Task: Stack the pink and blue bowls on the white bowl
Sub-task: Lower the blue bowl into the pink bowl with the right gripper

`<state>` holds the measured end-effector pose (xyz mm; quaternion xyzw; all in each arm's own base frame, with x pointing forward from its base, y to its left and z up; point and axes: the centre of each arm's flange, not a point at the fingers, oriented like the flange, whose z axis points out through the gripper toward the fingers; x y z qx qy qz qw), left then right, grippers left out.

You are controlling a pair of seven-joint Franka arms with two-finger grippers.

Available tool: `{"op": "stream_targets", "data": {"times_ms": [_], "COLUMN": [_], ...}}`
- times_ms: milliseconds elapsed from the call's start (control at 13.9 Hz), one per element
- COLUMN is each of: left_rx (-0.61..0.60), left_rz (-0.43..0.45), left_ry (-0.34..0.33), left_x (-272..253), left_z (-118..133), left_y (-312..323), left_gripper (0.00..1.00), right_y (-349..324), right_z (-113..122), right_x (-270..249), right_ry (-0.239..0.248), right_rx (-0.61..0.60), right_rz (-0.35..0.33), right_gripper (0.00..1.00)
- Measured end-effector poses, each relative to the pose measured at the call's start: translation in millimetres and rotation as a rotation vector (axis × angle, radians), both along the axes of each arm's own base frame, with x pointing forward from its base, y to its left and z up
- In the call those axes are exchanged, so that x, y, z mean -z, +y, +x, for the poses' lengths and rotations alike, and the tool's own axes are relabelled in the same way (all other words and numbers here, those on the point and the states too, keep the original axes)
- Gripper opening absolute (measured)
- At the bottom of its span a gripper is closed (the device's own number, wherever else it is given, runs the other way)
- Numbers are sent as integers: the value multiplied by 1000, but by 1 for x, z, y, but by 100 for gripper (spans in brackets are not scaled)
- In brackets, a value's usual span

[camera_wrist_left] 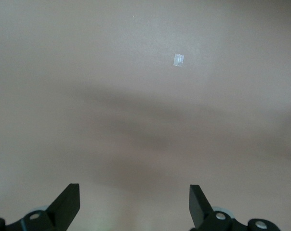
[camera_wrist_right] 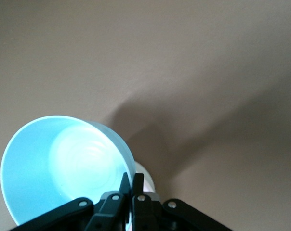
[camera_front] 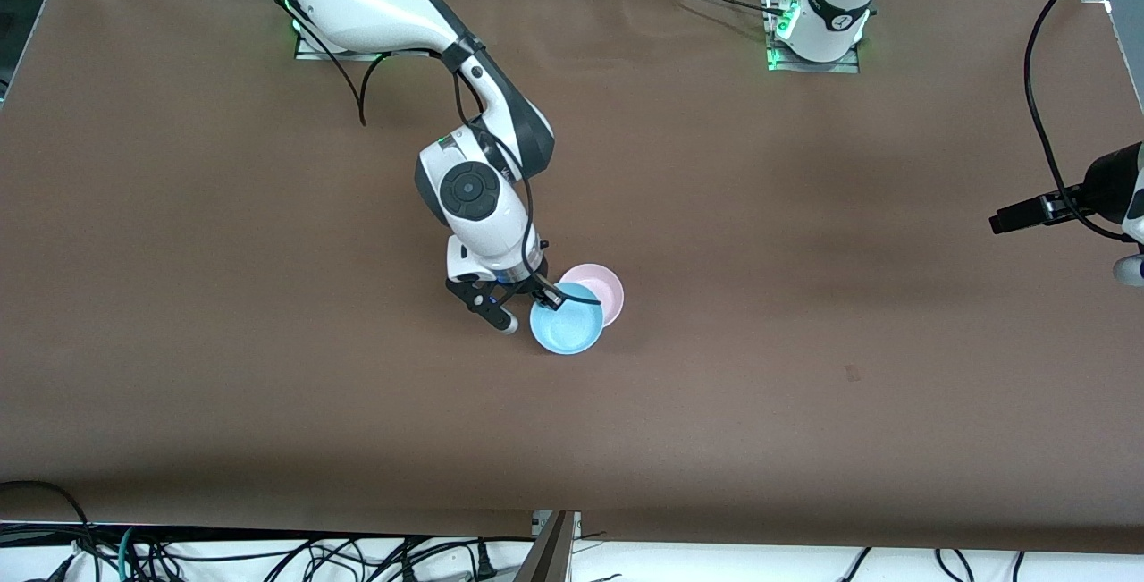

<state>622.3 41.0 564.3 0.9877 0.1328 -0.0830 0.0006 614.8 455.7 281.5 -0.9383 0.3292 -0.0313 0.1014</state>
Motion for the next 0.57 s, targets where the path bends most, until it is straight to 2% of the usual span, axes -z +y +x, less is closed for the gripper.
{"op": "stream_targets", "data": {"times_ms": [574], "left_rx": [0], "left_rz": [0], "left_ry": [0], "left_x": [0], "left_z": [0], "left_y": [0], "left_gripper": [100], "right_y": [25], "right_z": [-15], "right_x": [16], "right_ry": [-19], "right_rx": [1], "right_rz": [20], "right_gripper": [2]}}
